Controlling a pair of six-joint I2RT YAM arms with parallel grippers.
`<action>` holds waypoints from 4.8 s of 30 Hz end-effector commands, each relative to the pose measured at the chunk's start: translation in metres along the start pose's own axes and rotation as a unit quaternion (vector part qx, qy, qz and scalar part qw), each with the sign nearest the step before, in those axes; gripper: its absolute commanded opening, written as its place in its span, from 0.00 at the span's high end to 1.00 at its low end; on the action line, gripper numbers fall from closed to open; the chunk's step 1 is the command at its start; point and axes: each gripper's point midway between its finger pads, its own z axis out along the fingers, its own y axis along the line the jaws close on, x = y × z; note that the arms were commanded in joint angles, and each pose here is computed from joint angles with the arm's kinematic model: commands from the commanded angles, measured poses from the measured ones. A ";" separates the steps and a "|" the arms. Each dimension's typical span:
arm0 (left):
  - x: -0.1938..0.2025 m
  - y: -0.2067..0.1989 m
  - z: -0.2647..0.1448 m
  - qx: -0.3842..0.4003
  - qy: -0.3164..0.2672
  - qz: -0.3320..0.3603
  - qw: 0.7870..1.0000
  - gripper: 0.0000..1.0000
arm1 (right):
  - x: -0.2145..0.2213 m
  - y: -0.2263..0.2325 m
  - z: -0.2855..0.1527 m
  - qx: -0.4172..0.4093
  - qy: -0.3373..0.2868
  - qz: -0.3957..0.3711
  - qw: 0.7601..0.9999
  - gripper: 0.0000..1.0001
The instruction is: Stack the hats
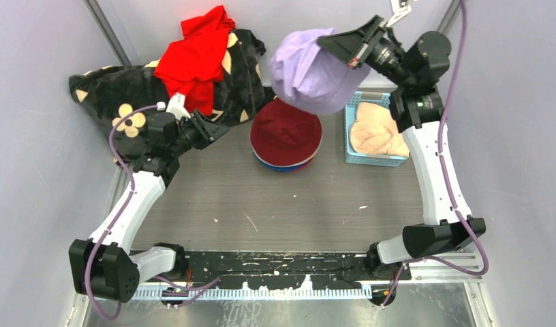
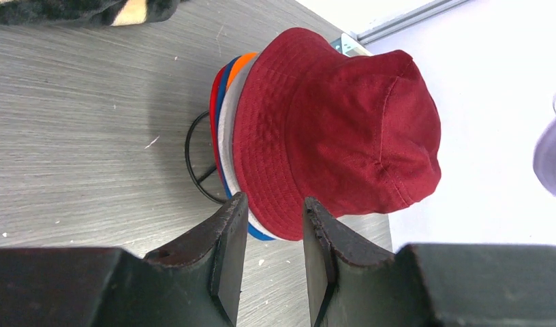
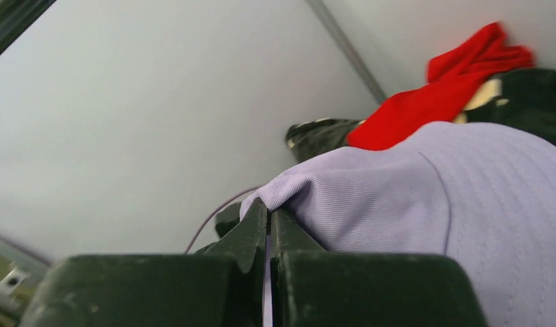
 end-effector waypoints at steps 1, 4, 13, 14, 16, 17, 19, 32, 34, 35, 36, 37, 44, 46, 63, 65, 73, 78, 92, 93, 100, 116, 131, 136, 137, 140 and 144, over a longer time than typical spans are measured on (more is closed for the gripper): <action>-0.013 -0.016 -0.018 0.010 -0.032 0.013 0.999 0.64 | 0.015 0.059 0.016 -0.097 0.013 0.002 0.995 0.99; -0.020 -0.019 -0.030 0.001 -0.051 0.024 0.998 0.64 | 0.034 0.062 0.026 -0.105 0.030 0.017 0.994 0.99; -0.035 -0.031 -0.066 -0.022 -0.083 0.065 0.994 0.62 | 0.098 0.024 0.042 -0.082 0.076 0.061 0.992 0.99; -0.036 -0.030 -0.068 -0.023 -0.085 0.065 0.994 0.62 | 0.104 0.018 0.043 -0.078 0.081 0.066 0.991 0.99; -0.035 -0.029 -0.068 -0.025 -0.086 0.065 0.994 0.62 | 0.115 0.004 0.045 -0.070 0.087 0.075 0.991 0.99; -0.034 -0.027 -0.068 -0.027 -0.085 0.064 0.994 0.62 | 0.120 -0.002 0.046 -0.067 0.091 0.079 0.991 0.99; -0.032 -0.025 -0.066 -0.030 -0.082 0.063 0.994 0.62 | 0.127 -0.012 0.048 -0.060 0.095 0.083 0.990 0.99; -0.029 -0.009 -0.044 -0.048 -0.065 0.057 0.995 0.62 | 0.122 -0.099 0.030 0.018 0.079 0.125 0.989 0.99; -0.028 -0.006 -0.039 -0.050 -0.061 0.055 0.995 0.62 | 0.128 -0.110 0.024 0.027 0.083 0.132 0.987 0.99; -0.027 -0.005 -0.037 -0.050 -0.059 0.053 0.996 0.62 | 0.132 -0.116 0.021 0.033 0.086 0.137 0.986 0.99; -0.026 -0.004 -0.034 -0.050 -0.056 0.051 0.996 0.62 | 0.137 -0.122 0.018 0.038 0.088 0.141 0.985 0.99; -0.026 -0.003 -0.032 -0.050 -0.054 0.049 0.996 0.62 | 0.141 -0.127 0.015 0.042 0.090 0.144 0.985 0.99; -0.029 -0.004 -0.017 -0.039 -0.051 0.040 0.997 0.62 | 0.158 -0.163 -0.001 0.079 0.099 0.155 0.980 0.98; -0.031 -0.009 -0.011 -0.023 -0.053 0.039 0.998 0.62 | 0.158 -0.170 -0.005 0.082 0.100 0.157 0.979 0.87; -0.027 -0.062 0.059 0.237 -0.016 -0.032 0.971 0.56 | 0.115 -0.209 -0.067 0.171 0.060 0.061 0.982 0.36; -0.027 -0.062 0.065 0.255 -0.017 -0.032 0.966 0.56 | 0.123 -0.219 -0.076 0.193 0.063 0.057 0.978 0.36; -0.018 -0.057 0.079 0.275 0.006 -0.030 0.961 0.56 | 0.149 -0.238 -0.093 0.212 0.076 0.083 0.971 0.37; -0.012 -0.055 0.085 0.285 0.023 -0.038 0.957 0.56 | 0.153 -0.241 -0.096 0.213 0.078 0.086 0.970 0.37; -0.008 -0.070 0.088 0.364 0.034 -0.066 0.928 0.74 | 0.164 -0.250 -0.109 0.221 0.083 0.098 0.967 0.38; -0.008 -0.072 0.087 0.372 0.033 -0.066 0.925 0.81 | 0.164 -0.251 -0.110 0.222 0.083 0.098 0.967 0.38; -0.009 -0.065 0.090 0.370 0.023 -0.091 0.924 1.00 | 0.172 -0.257 -0.112 0.217 0.085 0.104 0.967 0.38; -0.007 -0.046 0.113 0.328 0.023 -0.113 0.938 1.00 | 0.178 -0.247 -0.094 0.092 0.059 0.160 0.981 0.36; -0.009 -0.041 0.123 0.317 0.025 -0.118 0.941 1.00 | 0.195 -0.239 -0.075 0.023 0.073 0.215 0.974 0.39; -0.009 -0.040 0.126 0.315 0.025 -0.120 0.941 1.00 | 0.200 -0.235 -0.070 0.008 0.075 0.226 0.971 0.43; -0.008 -0.039 0.127 0.314 0.025 -0.120 0.941 1.00 | 0.200 -0.235 -0.070 0.006 0.075 0.230 0.970 0.47; -0.008 -0.037 0.129 0.312 0.024 -0.122 0.942 1.00 | 0.197 -0.233 -0.069 -0.003 0.065 0.233 0.970 0.75; -0.008 -0.034 0.131 0.307 0.024 -0.124 0.943 1.00 | 0.191 -0.236 -0.070 -0.004 0.045 0.236 0.971 0.98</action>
